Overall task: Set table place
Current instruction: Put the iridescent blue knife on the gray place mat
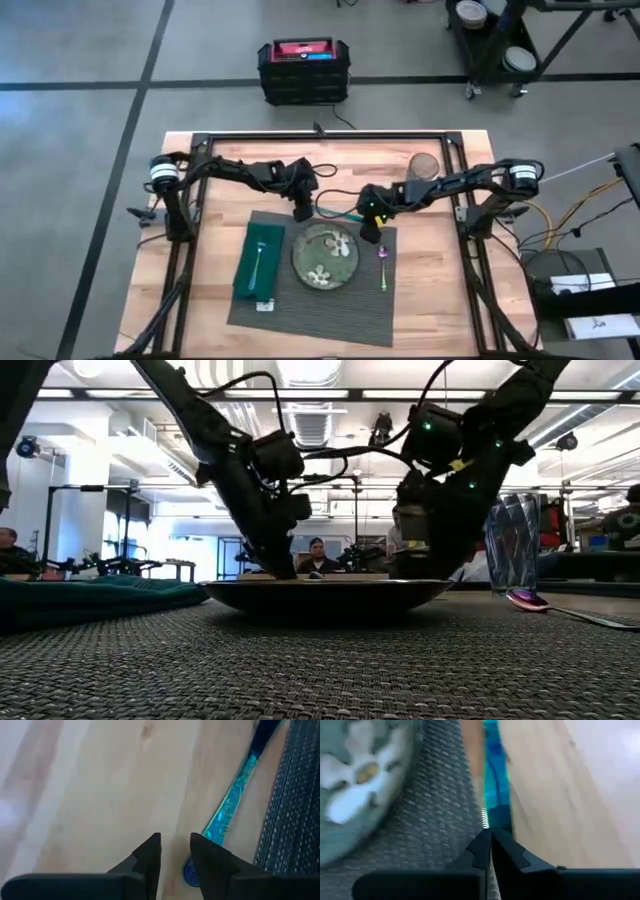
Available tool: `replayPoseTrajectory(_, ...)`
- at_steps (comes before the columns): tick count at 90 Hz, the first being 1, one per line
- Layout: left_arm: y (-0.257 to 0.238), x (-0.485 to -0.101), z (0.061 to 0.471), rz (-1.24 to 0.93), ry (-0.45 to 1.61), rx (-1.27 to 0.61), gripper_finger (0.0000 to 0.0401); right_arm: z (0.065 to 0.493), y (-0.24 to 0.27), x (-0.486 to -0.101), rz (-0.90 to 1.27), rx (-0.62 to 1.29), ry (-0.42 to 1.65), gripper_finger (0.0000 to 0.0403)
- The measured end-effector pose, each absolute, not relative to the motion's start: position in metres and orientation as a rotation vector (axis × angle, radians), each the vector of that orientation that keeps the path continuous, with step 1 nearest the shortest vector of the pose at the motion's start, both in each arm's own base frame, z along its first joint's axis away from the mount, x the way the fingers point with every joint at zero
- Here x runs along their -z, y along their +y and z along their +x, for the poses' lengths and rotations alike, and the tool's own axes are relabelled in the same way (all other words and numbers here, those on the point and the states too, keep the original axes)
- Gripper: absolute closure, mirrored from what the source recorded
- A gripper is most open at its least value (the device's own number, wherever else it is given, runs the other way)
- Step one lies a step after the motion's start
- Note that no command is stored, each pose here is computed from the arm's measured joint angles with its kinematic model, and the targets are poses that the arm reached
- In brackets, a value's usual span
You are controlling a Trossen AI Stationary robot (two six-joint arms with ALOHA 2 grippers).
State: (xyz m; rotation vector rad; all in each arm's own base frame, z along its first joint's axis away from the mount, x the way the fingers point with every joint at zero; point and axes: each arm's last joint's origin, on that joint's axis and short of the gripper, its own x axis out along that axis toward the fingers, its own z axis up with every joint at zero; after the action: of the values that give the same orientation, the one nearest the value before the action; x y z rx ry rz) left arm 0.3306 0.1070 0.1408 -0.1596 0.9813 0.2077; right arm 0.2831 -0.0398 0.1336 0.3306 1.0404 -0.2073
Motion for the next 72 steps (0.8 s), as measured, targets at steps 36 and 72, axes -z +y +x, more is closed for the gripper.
replayPoseTrajectory(36,0.100,-0.135,0.329,-0.246,1.018,-0.195,0.0326,0.301,-0.080,-0.127,0.194,0.426,0.826,0.0401)
replayPoseTrajectory(72,0.097,-0.144,0.327,-0.282,1.038,-0.187,0.0326,0.298,-0.103,-0.165,0.391,0.258,0.721,0.0401)
